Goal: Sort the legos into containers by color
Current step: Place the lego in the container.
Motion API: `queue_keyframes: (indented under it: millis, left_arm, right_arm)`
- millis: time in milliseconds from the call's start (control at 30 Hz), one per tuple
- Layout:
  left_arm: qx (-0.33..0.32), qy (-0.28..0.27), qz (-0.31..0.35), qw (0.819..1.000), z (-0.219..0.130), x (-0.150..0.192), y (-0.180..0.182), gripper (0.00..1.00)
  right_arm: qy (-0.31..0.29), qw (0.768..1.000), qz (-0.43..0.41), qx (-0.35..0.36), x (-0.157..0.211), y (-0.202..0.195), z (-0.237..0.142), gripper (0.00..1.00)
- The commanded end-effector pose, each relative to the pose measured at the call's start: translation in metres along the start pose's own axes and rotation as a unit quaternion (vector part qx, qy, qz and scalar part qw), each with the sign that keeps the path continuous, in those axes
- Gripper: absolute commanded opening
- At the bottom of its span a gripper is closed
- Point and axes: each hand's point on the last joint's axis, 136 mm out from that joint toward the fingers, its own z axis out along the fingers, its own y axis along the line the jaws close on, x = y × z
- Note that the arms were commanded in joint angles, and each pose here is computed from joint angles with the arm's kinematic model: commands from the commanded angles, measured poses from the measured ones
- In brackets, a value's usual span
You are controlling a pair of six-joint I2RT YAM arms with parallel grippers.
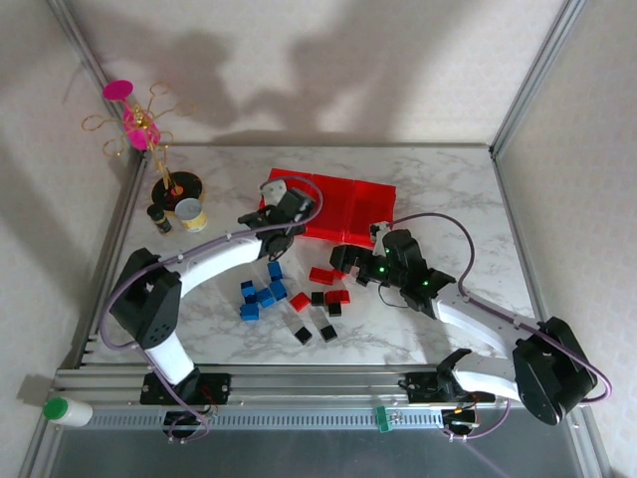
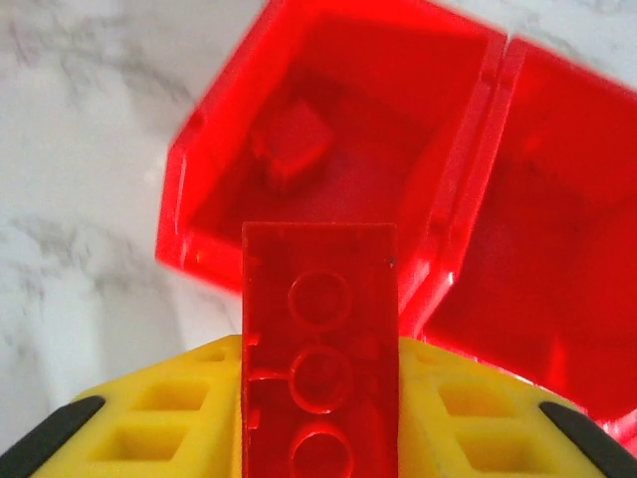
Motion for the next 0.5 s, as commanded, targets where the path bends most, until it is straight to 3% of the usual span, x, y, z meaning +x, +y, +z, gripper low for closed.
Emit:
queue_keyframes:
  millis: [0, 233, 467]
  left_arm:
    - [-0.009, 0.002, 0.053, 0.999, 0.02, -0.016, -0.004, 0.28]
    - [-0.026, 0.008, 0.073, 0.997, 0.068, -0.042, -0.005, 0.28]
    - [-0.048, 0.016, 0.101, 0.994, 0.11, -0.046, -0.006, 0.28]
  right_arm:
    - [-0.034, 0.999, -0.012, -0.028, -0.02, 0.021, 0.002, 0.99]
    - [-0.039, 0.999, -0.005, -0.015, -0.021, 0.015, 0.004, 0.99]
    - [-0.046, 0.999, -0.008, 0.0, -0.024, 0.011, 0.002, 0.99]
